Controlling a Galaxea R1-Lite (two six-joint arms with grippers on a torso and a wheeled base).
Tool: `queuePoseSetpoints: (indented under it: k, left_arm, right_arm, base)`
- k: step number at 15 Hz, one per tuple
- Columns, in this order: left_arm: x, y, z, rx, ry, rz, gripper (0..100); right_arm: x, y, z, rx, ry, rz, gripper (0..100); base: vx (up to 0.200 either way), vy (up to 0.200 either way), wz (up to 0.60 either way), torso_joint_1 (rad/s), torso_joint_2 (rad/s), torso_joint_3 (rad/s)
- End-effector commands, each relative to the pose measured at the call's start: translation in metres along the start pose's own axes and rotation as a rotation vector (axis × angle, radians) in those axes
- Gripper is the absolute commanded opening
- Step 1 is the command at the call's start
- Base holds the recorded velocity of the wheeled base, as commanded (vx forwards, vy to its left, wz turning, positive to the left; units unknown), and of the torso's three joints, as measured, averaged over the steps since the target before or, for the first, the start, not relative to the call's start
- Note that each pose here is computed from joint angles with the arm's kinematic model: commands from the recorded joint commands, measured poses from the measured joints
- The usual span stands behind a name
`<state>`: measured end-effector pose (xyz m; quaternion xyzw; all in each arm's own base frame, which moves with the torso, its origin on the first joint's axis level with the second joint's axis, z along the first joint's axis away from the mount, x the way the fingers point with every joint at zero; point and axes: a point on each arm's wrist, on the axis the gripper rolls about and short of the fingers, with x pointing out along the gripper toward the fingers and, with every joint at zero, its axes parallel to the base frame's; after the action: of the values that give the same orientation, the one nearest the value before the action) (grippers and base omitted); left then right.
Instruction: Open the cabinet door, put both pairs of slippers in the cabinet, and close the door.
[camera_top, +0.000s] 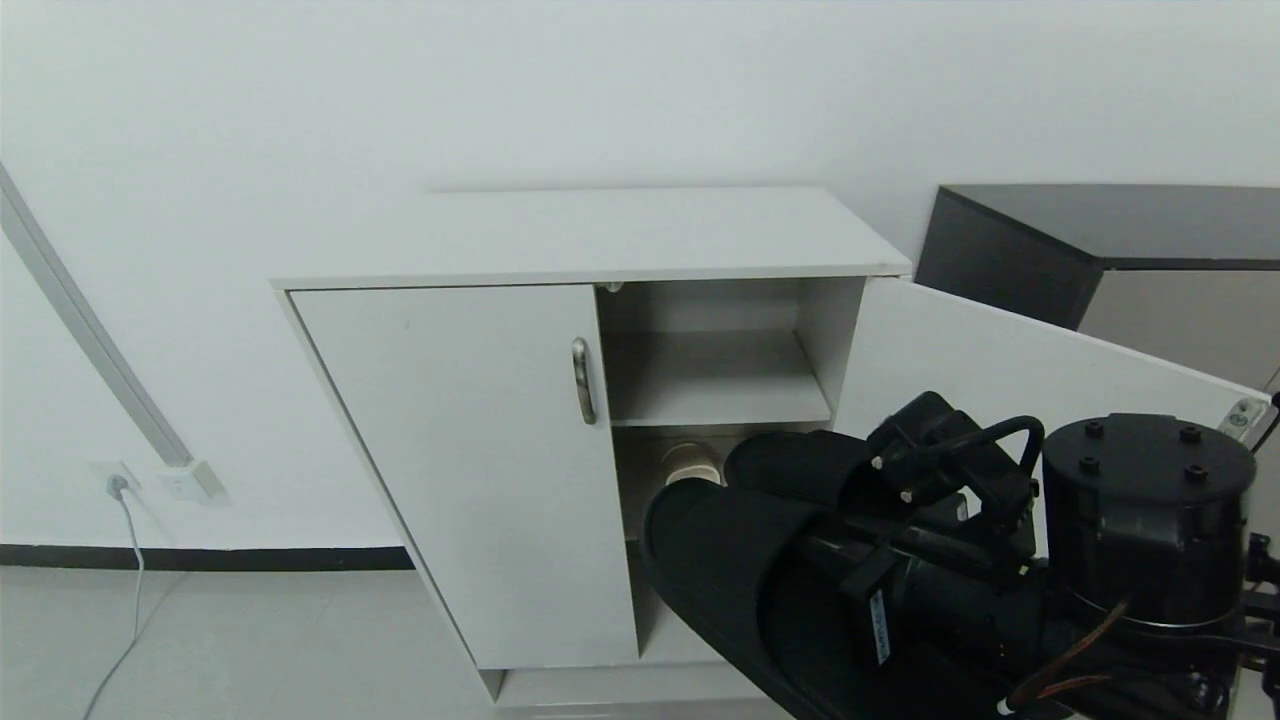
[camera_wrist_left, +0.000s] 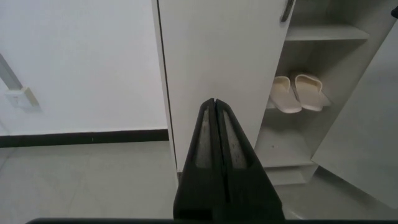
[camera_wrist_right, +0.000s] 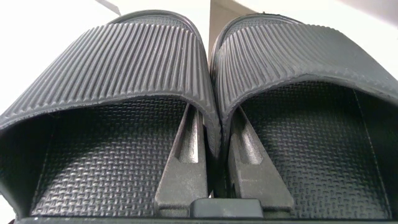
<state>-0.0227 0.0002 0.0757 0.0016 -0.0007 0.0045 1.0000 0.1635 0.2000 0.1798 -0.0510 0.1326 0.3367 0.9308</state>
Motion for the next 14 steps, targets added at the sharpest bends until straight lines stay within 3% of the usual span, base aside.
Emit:
queuePoseSetpoints:
  k: [1, 10, 14]
  left_arm:
    - [0.0001, 0.0, -0.0001, 0.0, 0.001, 0.0, 0]
    - [0.0001, 0.0, 0.0001, 0.0, 0.0, -0.001, 0]
    - [0.0001, 0.0, 0.0001, 0.0, 0.0, -0.001, 0]
  right_arm:
    - [0.0005, 0.0002, -0.0004, -0.001, 0.002, 0.001, 0]
    - [0.0004, 0.0001, -0.0018, -0.003, 0.006, 0.0, 0]
    - [0.0039, 0.0008, -0.0035, -0.003, 0.003, 0.0, 0]
  base:
    - [0.0, 0.0, 0.0, -0.129, 0.47, 0.334]
    - [0.0, 0.0, 0.0, -0.079, 0.45, 0.366]
    - [0.0, 0.0, 0.0, -0.005, 0.16, 0.159]
